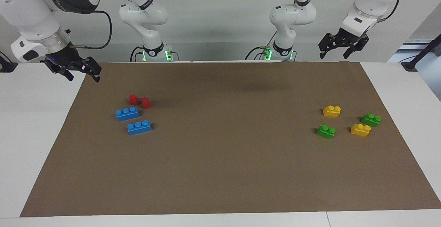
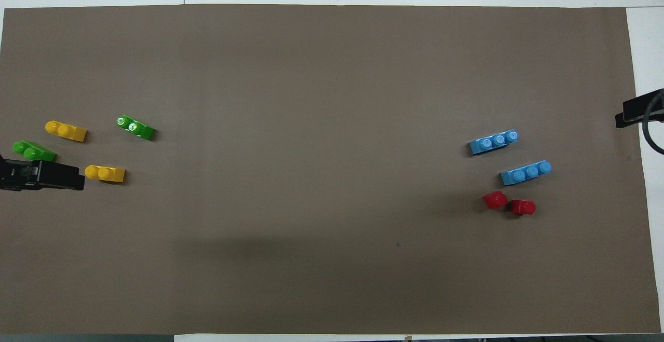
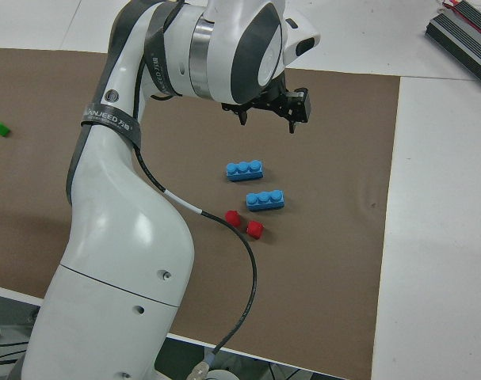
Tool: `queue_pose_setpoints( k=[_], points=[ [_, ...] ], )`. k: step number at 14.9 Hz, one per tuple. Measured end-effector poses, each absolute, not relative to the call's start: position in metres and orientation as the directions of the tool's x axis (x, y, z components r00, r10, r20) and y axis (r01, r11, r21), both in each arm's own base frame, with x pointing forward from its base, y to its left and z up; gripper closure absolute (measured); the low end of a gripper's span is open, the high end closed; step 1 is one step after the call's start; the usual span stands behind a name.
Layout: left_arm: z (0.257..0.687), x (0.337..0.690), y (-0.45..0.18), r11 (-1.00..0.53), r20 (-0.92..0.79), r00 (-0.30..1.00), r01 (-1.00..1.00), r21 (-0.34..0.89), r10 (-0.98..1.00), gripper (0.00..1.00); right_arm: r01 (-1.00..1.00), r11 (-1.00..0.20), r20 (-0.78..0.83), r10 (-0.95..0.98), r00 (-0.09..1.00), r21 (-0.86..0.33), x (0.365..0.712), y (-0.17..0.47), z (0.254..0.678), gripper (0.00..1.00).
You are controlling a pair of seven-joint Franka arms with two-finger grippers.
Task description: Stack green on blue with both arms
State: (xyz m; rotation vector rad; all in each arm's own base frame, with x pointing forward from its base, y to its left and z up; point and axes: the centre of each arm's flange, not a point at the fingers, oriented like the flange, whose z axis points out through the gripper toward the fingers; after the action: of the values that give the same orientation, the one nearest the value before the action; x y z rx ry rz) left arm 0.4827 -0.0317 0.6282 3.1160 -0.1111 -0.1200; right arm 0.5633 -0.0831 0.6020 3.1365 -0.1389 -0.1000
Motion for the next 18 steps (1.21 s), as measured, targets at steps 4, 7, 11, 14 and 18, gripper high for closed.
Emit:
queue_pose_setpoints(
  k=[4, 7, 11, 14, 18],
  points=[
    [0.628, 0.483, -0.031, -0.997, -0.075, 0.995, -0.069, 0.024, -0.071, 0.0, -0.101, -0.995, -0.067, -0.101, 0.993, 0.003, 0.562, -0.09, 0.6, 0.0],
    [0.629, 0.483, -0.029, -0.997, -0.073, 0.995, -0.067, 0.025, -0.068, 0.0, -0.106, -0.994, -0.068, -0.106, 0.992, 0.003, 0.561, -0.093, 0.6, 0.0],
    [0.629, 0.483, -0.029, -0.998, -0.073, 0.995, -0.065, 0.025, -0.067, 0.0, -0.106, -0.994, -0.068, -0.106, 0.992, 0.003, 0.561, -0.093, 0.6, 0.0],
    [0.629, 0.483, -0.024, -0.998, -0.072, 0.996, -0.055, 0.025, -0.057, 0.0, -0.115, -0.993, -0.042, -0.115, 0.992, 0.005, 0.564, -0.093, 0.602, 0.0],
    [0.63, 0.484, -0.018, -0.999, -0.072, 0.996, -0.044, 0.025, -0.045, 0.0, -0.372, -0.928, -0.007, -0.372, 0.928, 0.009, 0.57, -0.09, 0.595, 0.0]
  ],
)
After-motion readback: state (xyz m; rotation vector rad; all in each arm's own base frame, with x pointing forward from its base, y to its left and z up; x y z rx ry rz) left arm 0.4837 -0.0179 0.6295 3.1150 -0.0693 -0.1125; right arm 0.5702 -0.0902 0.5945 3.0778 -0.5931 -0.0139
